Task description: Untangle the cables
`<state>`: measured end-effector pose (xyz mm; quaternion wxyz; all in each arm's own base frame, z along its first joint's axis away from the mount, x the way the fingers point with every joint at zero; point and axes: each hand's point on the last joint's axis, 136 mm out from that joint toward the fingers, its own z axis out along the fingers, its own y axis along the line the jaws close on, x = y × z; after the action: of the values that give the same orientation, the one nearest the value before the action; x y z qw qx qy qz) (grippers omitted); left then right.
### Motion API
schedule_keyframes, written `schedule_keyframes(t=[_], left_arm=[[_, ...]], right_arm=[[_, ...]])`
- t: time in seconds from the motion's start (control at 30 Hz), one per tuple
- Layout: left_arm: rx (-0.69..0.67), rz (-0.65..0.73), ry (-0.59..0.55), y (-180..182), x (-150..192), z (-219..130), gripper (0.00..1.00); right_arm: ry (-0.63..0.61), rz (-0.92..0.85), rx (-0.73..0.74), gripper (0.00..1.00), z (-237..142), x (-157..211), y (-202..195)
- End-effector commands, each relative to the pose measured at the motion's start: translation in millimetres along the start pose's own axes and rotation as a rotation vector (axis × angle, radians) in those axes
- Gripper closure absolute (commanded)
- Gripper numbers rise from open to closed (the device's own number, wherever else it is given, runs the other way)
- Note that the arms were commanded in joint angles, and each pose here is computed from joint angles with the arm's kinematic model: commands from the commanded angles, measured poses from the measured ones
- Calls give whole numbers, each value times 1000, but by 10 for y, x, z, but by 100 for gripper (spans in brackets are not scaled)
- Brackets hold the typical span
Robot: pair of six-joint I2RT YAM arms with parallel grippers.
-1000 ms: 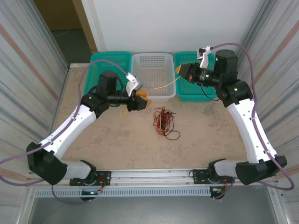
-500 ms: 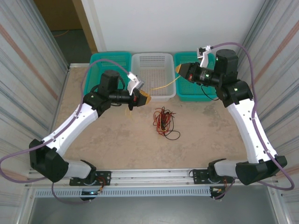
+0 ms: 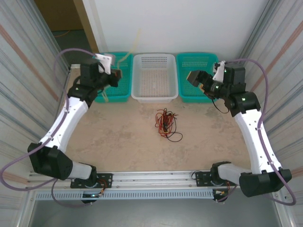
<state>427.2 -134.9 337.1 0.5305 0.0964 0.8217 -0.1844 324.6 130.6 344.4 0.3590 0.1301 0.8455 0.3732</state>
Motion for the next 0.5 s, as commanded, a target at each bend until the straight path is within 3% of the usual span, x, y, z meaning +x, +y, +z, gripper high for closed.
schedule_keyframes(t=[0.0, 0.27, 0.47], left_arm=[[-245, -173, -76, 683, -183, 55, 100], [-411, -259, -95, 1269, -183, 540, 100], [-441, -234, -116, 1423, -169, 837, 100]], right_arm=[[26, -12, 29, 6, 10, 188, -88], [119, -41, 2, 8, 213, 505, 14], [163, -69, -40, 9, 281, 663, 123]])
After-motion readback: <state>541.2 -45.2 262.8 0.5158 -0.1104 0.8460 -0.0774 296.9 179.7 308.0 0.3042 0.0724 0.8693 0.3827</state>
